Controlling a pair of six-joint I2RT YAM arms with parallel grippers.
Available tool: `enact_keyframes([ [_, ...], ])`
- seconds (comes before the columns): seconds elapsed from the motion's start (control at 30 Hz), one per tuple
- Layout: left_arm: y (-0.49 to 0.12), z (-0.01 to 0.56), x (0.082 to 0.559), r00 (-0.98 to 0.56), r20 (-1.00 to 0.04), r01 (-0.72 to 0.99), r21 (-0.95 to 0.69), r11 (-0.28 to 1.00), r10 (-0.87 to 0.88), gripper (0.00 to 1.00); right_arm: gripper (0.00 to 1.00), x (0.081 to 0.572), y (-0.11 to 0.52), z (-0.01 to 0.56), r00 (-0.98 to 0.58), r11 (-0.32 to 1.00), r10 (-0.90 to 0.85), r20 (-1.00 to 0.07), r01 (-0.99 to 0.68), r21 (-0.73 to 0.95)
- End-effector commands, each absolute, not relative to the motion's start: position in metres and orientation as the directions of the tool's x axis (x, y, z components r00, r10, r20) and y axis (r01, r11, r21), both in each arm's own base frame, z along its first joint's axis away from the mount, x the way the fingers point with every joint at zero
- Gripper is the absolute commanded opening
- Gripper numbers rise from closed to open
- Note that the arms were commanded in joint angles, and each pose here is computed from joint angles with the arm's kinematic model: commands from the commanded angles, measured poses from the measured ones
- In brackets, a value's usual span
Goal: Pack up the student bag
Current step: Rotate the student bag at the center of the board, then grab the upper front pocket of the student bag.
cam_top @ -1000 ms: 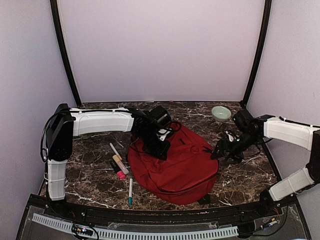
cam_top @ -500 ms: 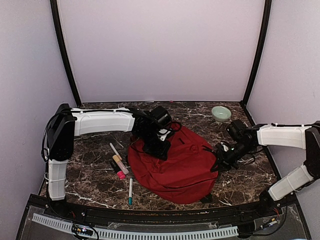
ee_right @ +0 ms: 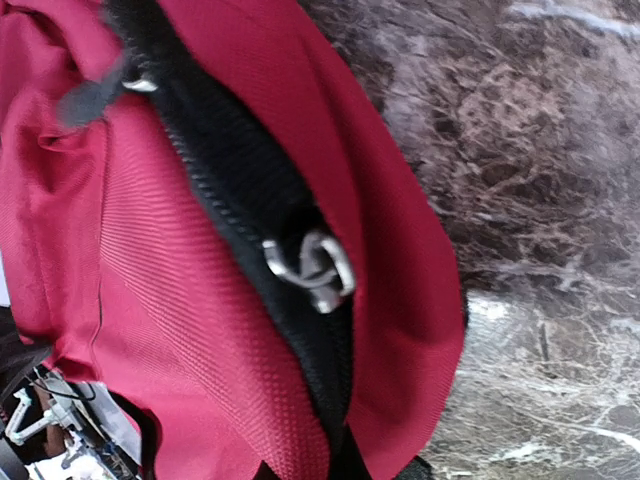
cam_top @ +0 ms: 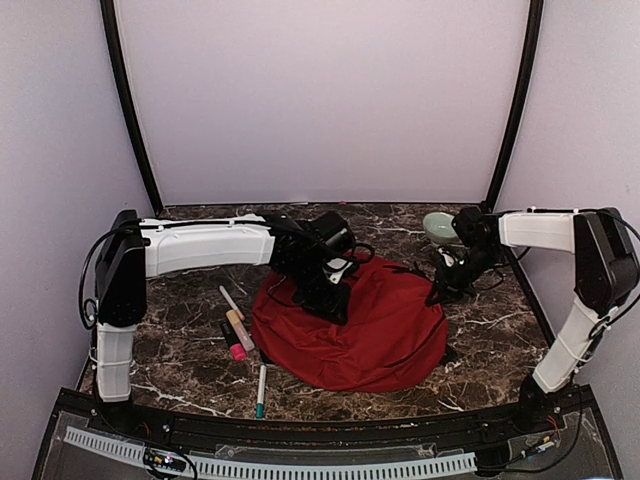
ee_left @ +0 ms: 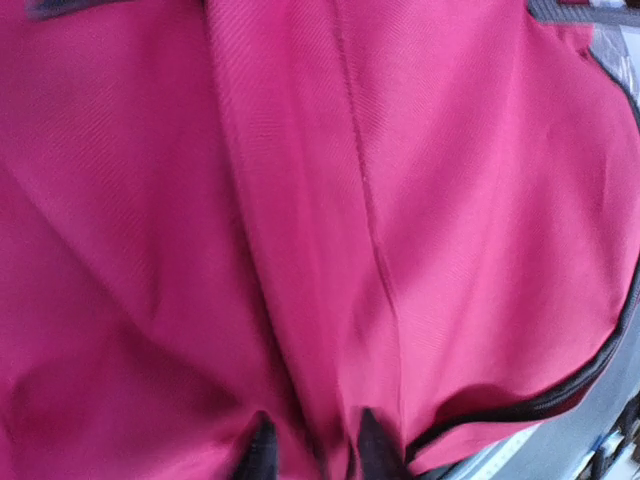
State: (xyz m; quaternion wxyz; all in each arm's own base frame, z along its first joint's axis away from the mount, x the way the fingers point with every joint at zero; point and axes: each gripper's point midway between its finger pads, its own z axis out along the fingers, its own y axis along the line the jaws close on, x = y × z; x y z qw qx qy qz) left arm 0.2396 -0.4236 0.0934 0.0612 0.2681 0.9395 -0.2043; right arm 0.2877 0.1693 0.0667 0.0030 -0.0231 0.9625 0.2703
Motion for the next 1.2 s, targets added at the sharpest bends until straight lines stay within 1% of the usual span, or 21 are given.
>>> enact_keyframes([
  [0.0,-0.403,0.145,0.244,-0.758,-0.319,0.645,-0.229,0.729,0.569,0.43,0.04,0.273,0.153,0.063,-0.997,0.879,-0.071,-0.018,-0.071,0.472],
  [0.07,-0.397,0.162,0.256,-0.714,-0.374,0.681,-0.174,0.711,0.592,0.52,0.11,0.267,0.152,0.066,-0.997,0.878,-0.072,-0.017,-0.072,0.474],
  [0.1,-0.395,0.168,0.262,-0.694,-0.394,0.697,-0.158,0.699,0.602,0.56,0.15,0.265,0.151,0.068,-0.997,0.879,-0.072,-0.018,-0.072,0.471],
  [0.13,-0.394,0.173,0.268,-0.675,-0.413,0.712,-0.146,0.687,0.612,0.57,0.18,0.265,0.148,0.07,-0.997,0.885,-0.069,-0.021,-0.071,0.46],
  [0.27,-0.391,0.182,0.297,-0.587,-0.482,0.771,-0.089,0.63,0.65,0.59,0.34,0.267,0.142,0.093,-0.996,0.9,-0.047,-0.075,-0.075,0.43],
  [0.3,-0.391,0.182,0.304,-0.579,-0.496,0.779,-0.103,0.618,0.647,0.59,0.38,0.267,0.14,0.097,-0.996,0.904,-0.038,-0.08,-0.068,0.422],
  [0.4,-0.395,0.183,0.328,-0.581,-0.542,0.788,-0.186,0.587,0.608,0.58,0.44,0.262,0.136,0.106,-0.996,0.909,-0.01,-0.088,-0.046,0.414],
  [0.47,-0.402,0.183,0.338,-0.528,-0.582,0.827,-0.187,0.53,0.618,0.58,0.47,0.258,0.134,0.111,-0.996,0.91,0.013,-0.094,-0.027,0.414],
  [0.63,-0.422,0.164,0.356,-0.356,-0.649,0.912,-0.083,0.402,0.673,0.55,0.5,0.243,0.133,0.121,-0.992,0.897,0.079,-0.1,0.027,0.441],
  [0.8,-0.446,0.154,0.368,-0.178,-0.754,0.959,0.013,0.284,0.633,0.54,0.5,0.229,0.132,0.131,-0.984,0.877,0.144,-0.101,0.08,0.473],
  [0.87,-0.452,0.149,0.365,-0.085,-0.781,0.975,0.064,0.214,0.619,0.53,0.5,0.225,0.132,0.134,-0.981,0.87,0.165,-0.102,0.096,0.483],
  [1.0,-0.454,0.137,0.372,-0.001,-0.783,0.978,0.13,0.165,0.622,0.5,0.5,0.218,0.13,0.14,-0.973,0.858,0.206,-0.104,0.128,0.497],
  [1.17,-0.453,0.113,0.359,0.097,-0.763,0.989,0.146,0.024,0.639,0.51,0.5,0.209,0.129,0.14,-0.967,0.848,0.237,-0.095,0.158,0.505],
])
